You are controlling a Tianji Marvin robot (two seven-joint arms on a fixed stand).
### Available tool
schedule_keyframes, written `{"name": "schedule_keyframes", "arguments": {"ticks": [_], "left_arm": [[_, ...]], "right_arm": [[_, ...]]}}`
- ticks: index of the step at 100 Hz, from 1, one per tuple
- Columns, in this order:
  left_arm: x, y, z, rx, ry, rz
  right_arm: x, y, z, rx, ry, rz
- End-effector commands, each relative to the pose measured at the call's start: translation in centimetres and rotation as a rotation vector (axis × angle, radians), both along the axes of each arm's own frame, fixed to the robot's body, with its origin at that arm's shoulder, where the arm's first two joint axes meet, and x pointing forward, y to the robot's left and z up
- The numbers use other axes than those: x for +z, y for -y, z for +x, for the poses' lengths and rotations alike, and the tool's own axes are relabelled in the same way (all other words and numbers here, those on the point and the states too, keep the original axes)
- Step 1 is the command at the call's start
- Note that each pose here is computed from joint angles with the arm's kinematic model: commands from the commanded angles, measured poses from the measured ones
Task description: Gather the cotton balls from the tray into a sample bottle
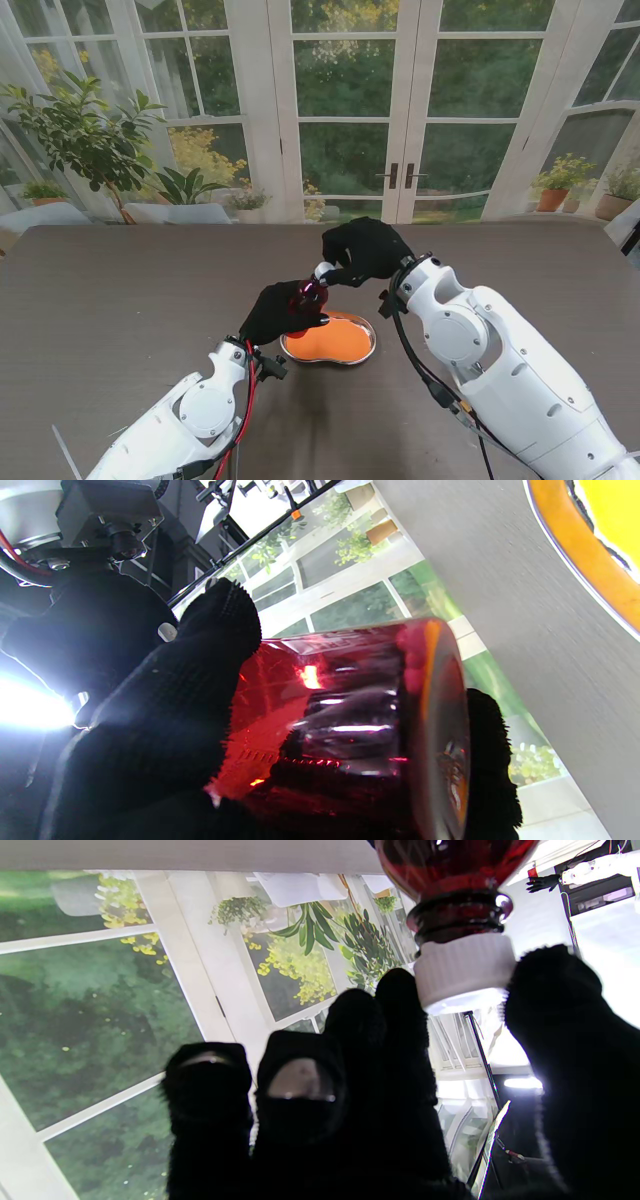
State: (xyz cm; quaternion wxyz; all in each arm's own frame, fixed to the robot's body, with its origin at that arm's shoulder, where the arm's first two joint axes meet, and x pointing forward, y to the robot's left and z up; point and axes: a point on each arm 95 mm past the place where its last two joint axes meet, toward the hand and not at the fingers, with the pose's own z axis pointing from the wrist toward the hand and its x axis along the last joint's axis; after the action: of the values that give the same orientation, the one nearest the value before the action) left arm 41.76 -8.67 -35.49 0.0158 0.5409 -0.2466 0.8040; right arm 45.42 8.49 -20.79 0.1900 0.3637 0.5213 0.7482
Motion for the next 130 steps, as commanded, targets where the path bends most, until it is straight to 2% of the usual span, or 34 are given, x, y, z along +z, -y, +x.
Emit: {"name": "schedule_keyframes", "arguments": {"ticks": [1, 68, 130], "left_arm": [[0.05, 0.20, -0.03, -0.015, -0.002, 0.001], [-0.06, -0.13, -0.05, -0.020, -0.002, 0.018], [0.14, -0.67, 0.18, -0.050, 0.013, 0.059]], "right_arm": [[-0.41, -0.39, -0.14, 0.016, -0.014, -0.012], [-0.36, -0.47, 0.04, 0.030, 0.001, -0.085], [-0.69, -0.82, 0.08, 0.066, -0.017, -0.148]]}}
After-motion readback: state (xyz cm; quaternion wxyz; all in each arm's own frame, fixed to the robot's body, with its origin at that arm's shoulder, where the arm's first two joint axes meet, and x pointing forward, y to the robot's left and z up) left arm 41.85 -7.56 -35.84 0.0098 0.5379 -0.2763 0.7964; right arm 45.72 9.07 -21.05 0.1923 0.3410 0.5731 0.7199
